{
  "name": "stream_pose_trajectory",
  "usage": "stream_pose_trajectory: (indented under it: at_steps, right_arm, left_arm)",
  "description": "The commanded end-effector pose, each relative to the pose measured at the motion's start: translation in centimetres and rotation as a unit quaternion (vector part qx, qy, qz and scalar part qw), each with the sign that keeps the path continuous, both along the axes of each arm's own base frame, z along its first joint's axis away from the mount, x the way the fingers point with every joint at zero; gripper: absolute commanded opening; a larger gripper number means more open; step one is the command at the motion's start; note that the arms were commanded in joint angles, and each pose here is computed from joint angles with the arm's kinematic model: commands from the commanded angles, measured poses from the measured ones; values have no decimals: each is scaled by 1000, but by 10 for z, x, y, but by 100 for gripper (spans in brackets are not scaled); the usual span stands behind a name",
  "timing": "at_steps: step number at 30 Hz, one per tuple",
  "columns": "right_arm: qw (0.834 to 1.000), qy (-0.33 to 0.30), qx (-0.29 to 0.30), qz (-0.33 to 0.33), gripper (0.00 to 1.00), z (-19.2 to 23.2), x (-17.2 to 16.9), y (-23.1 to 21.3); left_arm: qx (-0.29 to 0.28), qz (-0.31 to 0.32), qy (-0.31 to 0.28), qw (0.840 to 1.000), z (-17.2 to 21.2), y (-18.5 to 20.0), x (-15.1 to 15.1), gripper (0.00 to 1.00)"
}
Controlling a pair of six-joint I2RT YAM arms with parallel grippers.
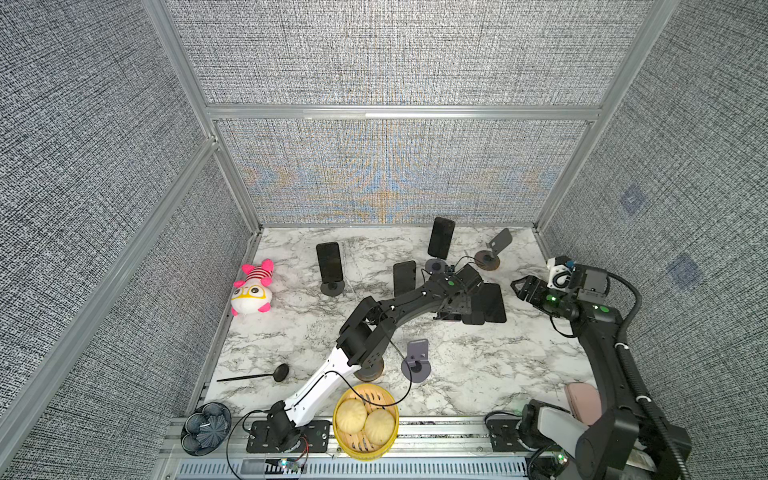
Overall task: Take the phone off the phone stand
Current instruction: 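Open the left gripper and raise it away from the laid phones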
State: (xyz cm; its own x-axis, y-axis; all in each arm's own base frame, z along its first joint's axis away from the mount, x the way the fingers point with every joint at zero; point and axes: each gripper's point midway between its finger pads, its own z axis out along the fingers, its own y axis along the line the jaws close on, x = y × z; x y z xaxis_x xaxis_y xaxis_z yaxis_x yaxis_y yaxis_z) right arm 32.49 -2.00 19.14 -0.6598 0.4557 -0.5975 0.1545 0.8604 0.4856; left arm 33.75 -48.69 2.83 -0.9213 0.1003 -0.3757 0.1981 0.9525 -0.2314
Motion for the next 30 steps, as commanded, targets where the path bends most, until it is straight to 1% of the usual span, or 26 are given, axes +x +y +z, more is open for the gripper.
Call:
stream_pose_trajectory:
  at_steps: [1,4,7,10,13,18,20,21,22,24,25,26,30]
  right_arm:
    - [1000,2,0,6,78,-1,0,1]
    - [1000,5,3,6,78,-2,0,2]
    - [1000,12,13,0,78,-1,-2,3]
    - [1000,10,11,2,78,0,-4,7]
    - [1000,12,-7,8,78,2,-5,10]
    - [999,6,-31,36,79,15,-5,26]
    - [998,-2,-40,50,79,25,-1,35]
    - [997,1,-44,58,79,23,-1,41]
    - [996,-16,-52,65,80,39,5,47]
    - [994,-15,-81,66,80,45,8,55]
    - [993,-15,-94,67,80,47,9,58]
    - [992,-16,-107,66,80,49,10,63]
    - [989,-21,-136,60,80,53,20,82]
  left_arm:
    - [-7,0,-9,1000,20,1,0,85]
    - [-13,-7,-26,1000,36,2,2,85]
    - [-6,-16,-39,999,46,9,3,86]
    - [-15,-42,-49,998,65,8,0,89]
    - [-27,-75,-79,994,100,7,0,92]
    - [-49,-121,-136,982,167,16,-4,94]
    - [-62,-138,-140,979,190,25,-6,95]
    - [-71,-141,-140,978,201,31,-5,95]
    - [-78,-140,-140,977,211,38,-5,95]
    - [-95,-133,-142,976,229,54,-3,95]
    - [-98,-126,-140,977,231,61,1,95]
    - [-109,-117,-145,976,245,73,1,94]
    - [-150,-114,-132,973,261,107,3,95]
